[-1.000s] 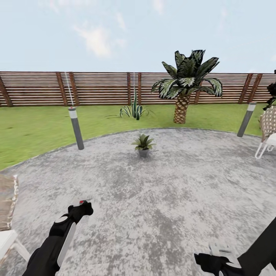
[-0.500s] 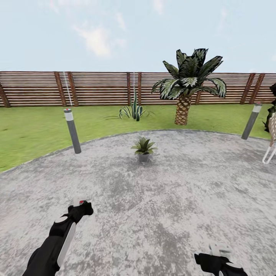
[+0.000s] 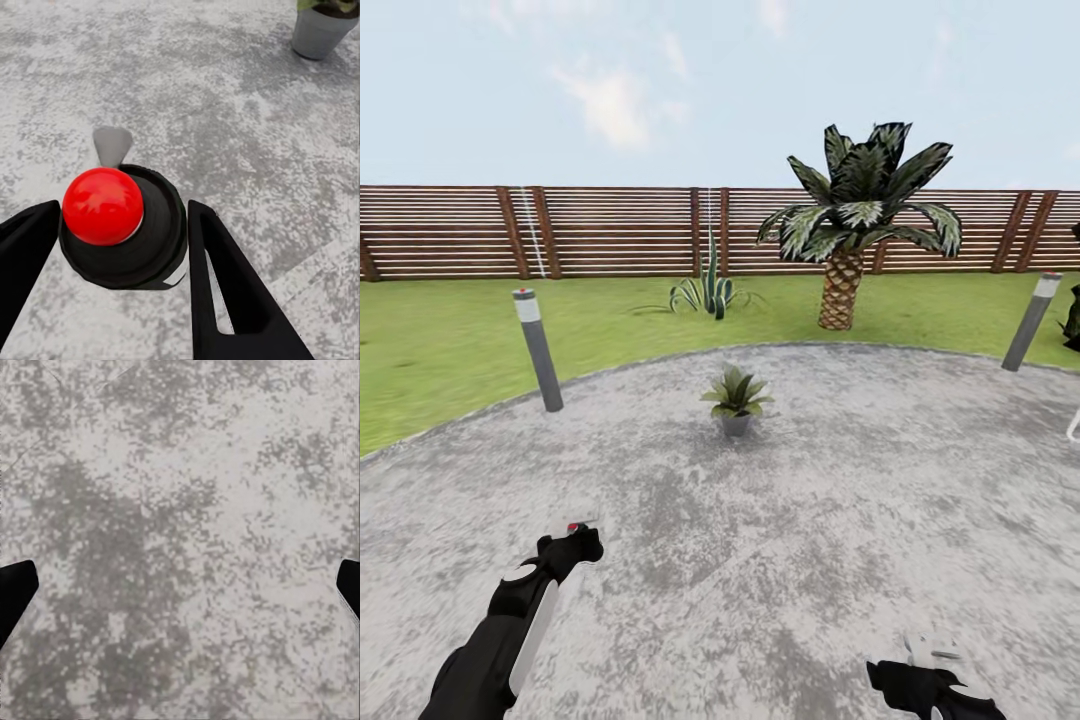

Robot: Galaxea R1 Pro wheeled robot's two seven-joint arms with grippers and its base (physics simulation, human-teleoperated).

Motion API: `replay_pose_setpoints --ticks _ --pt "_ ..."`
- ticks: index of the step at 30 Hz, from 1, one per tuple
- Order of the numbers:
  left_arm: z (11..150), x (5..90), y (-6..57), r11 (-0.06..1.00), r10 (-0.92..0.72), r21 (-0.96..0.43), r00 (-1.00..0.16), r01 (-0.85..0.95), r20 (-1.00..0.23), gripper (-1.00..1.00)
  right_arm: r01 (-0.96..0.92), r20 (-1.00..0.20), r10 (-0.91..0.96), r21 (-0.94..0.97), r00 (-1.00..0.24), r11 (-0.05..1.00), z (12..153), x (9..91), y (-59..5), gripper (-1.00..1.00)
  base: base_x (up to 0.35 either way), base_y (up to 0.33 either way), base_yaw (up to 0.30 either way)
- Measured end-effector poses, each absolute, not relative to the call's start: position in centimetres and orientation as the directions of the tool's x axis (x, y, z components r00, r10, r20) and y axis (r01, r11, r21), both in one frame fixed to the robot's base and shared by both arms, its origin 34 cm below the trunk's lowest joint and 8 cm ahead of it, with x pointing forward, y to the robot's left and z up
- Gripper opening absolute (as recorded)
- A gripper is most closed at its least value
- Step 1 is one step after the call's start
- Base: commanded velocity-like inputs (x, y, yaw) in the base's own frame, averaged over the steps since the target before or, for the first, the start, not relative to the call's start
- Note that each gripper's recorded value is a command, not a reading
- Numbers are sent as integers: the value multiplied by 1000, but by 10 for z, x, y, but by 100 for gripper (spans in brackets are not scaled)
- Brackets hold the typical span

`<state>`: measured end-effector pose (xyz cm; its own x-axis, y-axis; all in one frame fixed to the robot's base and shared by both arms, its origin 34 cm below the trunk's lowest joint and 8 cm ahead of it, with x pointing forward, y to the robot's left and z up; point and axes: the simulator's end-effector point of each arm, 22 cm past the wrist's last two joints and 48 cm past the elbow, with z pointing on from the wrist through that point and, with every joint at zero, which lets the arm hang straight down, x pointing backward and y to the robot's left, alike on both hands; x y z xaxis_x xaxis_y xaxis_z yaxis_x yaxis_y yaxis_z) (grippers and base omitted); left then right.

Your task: Pick up the pesticide atomizer in the garden and spray insectifuge to fully cover both potted plants in the garden.

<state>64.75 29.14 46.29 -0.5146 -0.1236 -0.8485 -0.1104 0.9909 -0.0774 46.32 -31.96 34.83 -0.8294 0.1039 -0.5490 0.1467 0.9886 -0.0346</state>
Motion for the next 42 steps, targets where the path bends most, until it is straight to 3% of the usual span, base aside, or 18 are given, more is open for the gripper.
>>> replay_pose_setpoints --ticks 42 --pt "463 647 291 991 -124 -78 -515 -110 -848 -100 147 -548 105 -34 -830 989 348 463 -320 100 334 0 0"
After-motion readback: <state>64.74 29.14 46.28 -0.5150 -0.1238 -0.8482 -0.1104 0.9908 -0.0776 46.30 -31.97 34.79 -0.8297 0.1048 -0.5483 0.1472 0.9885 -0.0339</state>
